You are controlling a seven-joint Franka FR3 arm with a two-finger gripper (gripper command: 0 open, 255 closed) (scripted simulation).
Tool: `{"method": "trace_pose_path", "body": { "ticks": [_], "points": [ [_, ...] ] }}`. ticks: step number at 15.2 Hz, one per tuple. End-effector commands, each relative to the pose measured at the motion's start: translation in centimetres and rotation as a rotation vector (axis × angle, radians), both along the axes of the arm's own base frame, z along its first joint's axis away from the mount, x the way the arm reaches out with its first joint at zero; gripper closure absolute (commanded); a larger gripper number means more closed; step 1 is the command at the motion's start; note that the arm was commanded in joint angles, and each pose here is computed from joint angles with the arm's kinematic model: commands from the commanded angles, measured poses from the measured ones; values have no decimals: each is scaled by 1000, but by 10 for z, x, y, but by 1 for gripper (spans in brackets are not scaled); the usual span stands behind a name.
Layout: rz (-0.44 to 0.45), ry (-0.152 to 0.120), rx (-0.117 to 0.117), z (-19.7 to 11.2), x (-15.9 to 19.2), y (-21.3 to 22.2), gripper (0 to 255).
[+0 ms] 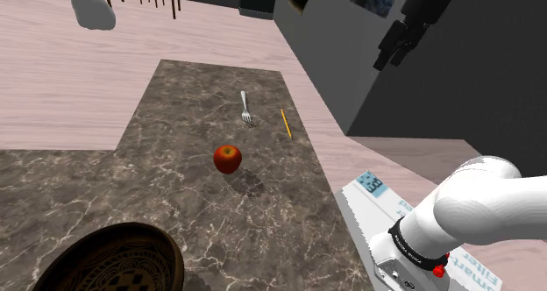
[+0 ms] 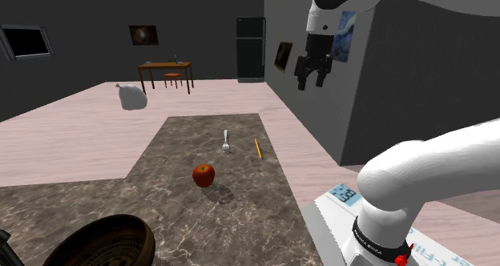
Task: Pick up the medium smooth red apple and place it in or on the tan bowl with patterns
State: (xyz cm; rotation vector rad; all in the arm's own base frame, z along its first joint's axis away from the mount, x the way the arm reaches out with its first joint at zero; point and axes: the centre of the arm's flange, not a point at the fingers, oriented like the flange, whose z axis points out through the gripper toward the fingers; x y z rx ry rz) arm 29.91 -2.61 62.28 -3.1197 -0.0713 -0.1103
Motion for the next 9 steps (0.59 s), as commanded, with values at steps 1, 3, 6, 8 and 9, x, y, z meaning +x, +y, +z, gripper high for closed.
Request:
{"method": "trace_pose_path", "body": {
  "ticks": [1,3,6,8,9],
  "points": [
    [0,0,0,0,0,0,0],
    [3,-11,0,-15,6,20,0],
    [6,-28,0,-38,15,51,0],
    [9,-39,0,-53,22,71,0],
    [10,-45,0,-60,25,81,0]
  ]
}}
